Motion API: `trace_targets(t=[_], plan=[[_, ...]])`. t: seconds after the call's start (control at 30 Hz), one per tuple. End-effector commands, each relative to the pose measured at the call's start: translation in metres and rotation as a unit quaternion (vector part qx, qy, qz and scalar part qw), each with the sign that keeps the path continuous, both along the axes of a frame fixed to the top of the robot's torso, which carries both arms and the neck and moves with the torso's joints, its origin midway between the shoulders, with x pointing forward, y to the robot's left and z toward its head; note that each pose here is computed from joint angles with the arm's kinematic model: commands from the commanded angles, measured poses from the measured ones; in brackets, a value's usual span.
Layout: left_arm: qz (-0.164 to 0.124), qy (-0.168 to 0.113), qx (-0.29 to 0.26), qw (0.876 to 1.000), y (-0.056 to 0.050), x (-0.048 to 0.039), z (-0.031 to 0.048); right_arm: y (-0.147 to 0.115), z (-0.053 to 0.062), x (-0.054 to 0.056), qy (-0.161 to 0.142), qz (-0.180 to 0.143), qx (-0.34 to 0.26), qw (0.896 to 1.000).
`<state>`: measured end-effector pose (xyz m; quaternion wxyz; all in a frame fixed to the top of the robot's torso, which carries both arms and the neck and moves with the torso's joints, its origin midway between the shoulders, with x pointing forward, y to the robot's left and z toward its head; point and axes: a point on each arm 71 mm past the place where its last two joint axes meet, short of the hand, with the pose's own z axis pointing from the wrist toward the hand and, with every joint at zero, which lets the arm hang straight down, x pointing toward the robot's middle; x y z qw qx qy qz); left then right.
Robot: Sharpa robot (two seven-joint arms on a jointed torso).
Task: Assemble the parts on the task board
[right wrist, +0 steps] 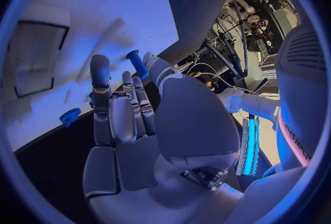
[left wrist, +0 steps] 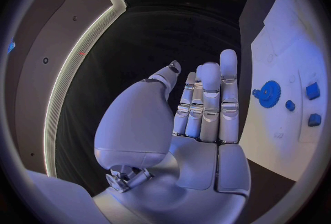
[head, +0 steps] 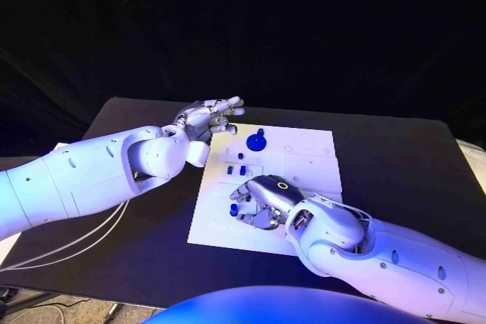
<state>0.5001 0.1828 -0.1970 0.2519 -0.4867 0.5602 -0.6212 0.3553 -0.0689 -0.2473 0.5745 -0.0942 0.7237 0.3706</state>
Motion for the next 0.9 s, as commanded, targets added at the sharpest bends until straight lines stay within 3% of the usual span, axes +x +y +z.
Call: trace_targets(t=[0.03, 0.27, 0.47, 0.67, 0.9], plan=[[-0.01, -0.003, -0.003, 1.0, -0.001, -0.0006, -0.0001, -0.014, 0.015, 0.003, -0.003, -0.029, 0.053, 0.998], [-0.011, 0.0, -0.001, 1.0, 0.001, -0.0014, -0.0024, -0.072, 0.035, 0.012, 0.048, -0.113, 0.066, 0.99], [-0.007, 0.003, 0.001, 1.0, 0.006, -0.0026, -0.005, -0.127, 0.031, 0.012, 0.099, -0.207, 0.017, 0.973], [-0.006, 0.005, 0.002, 1.0, 0.009, -0.0036, -0.0068, -0.153, 0.021, 0.004, 0.115, -0.236, -0.035, 0.964], [-0.007, 0.007, 0.001, 1.0, 0.009, -0.0044, -0.0085, -0.161, 0.015, 0.0, 0.11, -0.236, -0.075, 0.963]])
